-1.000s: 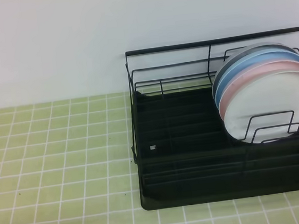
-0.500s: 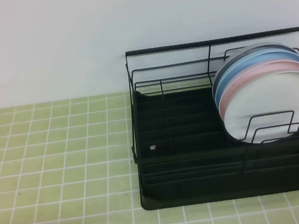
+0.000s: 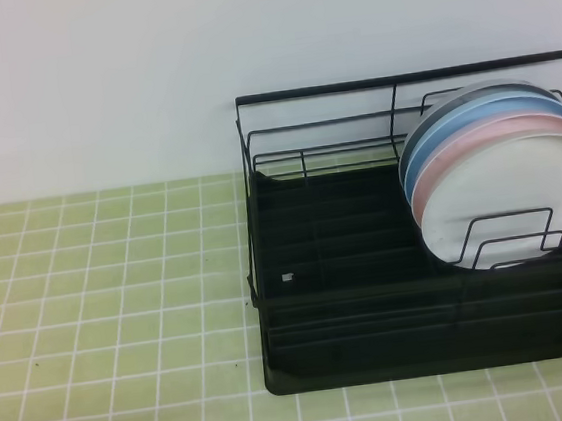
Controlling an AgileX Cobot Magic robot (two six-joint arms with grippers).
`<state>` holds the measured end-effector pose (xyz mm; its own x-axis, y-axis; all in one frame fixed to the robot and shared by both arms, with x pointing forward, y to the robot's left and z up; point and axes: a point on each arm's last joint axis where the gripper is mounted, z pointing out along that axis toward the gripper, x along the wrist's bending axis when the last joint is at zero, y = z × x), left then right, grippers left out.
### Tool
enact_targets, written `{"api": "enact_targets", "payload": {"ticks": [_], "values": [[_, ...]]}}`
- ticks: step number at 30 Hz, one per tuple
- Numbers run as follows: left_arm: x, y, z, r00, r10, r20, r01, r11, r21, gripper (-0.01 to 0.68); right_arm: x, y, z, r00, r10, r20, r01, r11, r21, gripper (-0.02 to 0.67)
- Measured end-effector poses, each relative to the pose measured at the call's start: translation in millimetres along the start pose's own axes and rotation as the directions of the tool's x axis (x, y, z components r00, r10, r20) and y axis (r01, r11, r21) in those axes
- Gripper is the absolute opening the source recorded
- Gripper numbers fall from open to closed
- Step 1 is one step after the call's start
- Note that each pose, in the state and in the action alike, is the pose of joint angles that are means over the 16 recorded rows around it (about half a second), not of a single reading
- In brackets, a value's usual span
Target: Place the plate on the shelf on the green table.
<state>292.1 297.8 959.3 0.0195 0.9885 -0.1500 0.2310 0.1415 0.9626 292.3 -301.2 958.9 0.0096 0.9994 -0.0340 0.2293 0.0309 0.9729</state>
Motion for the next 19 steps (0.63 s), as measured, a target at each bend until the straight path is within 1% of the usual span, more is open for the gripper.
{"api": "enact_targets", "payload": {"ticks": [19], "values": [[0.0, -0.1, 0.1, 1.000, 0.000, 0.000, 0.000, 1.000, 0.002, -0.003, 0.0, 0.0, 0.0, 1.000, -0.002, 0.000, 0.002, 1.000, 0.000, 0.002]]}}
